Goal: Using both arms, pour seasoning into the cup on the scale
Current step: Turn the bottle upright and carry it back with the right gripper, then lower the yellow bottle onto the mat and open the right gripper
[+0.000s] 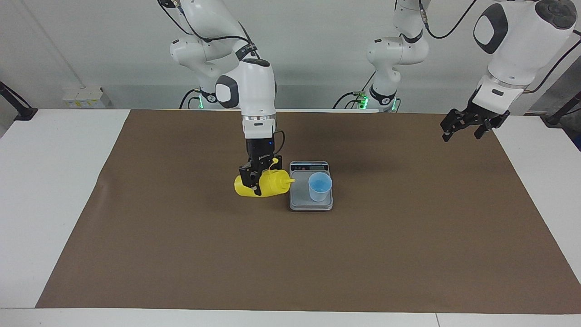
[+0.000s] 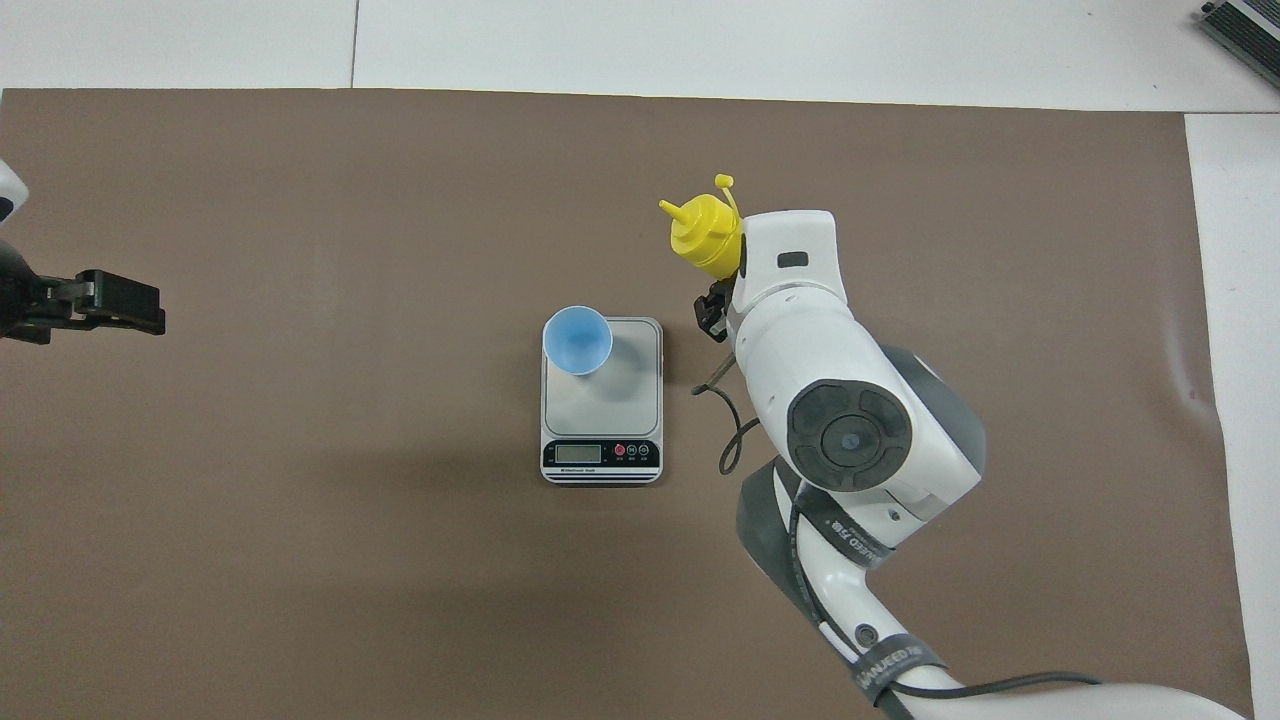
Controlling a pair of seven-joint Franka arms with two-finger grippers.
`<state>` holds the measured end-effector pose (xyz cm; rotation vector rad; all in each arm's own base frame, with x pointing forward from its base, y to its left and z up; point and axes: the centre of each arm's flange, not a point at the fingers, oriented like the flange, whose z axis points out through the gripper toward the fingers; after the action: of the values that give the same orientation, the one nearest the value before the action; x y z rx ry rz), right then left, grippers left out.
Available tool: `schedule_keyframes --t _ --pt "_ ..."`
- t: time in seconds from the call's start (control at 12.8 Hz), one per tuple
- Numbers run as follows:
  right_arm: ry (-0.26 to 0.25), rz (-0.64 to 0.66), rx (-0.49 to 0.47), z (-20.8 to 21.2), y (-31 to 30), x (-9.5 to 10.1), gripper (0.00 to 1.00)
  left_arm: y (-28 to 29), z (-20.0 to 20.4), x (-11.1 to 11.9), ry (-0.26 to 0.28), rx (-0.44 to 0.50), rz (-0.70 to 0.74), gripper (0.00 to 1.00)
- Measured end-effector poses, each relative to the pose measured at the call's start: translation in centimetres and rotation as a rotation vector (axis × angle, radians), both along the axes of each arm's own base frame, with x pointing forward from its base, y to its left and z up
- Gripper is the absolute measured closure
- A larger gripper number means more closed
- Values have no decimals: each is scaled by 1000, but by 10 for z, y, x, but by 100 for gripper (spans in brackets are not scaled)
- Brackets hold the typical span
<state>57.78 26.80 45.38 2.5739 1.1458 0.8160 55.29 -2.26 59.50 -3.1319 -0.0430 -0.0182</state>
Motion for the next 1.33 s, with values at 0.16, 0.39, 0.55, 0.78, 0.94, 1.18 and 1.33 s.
schedule_keyframes --t 0.16,0.39,0.55,0.78,0.94,1.18,1.33 --pt "23 5 40 9 -14 5 59 0 0 0 0 0 0 0" --pt "44 5 93 21 -49 17 59 0 0 0 0 0 0 0" --pt "49 15 112 26 -72 24 59 0 0 0 0 0 0 0" --pt "58 40 157 31 -106 28 59 0 0 0 0 0 0 0" --pt "66 66 193 32 -133 21 59 0 0 0 0 0 0 0" --pt "98 140 278 24 -181 10 59 0 0 0 0 0 0 0" --pt "93 161 331 15 -223 3 59 0 0 0 0 0 0 0"
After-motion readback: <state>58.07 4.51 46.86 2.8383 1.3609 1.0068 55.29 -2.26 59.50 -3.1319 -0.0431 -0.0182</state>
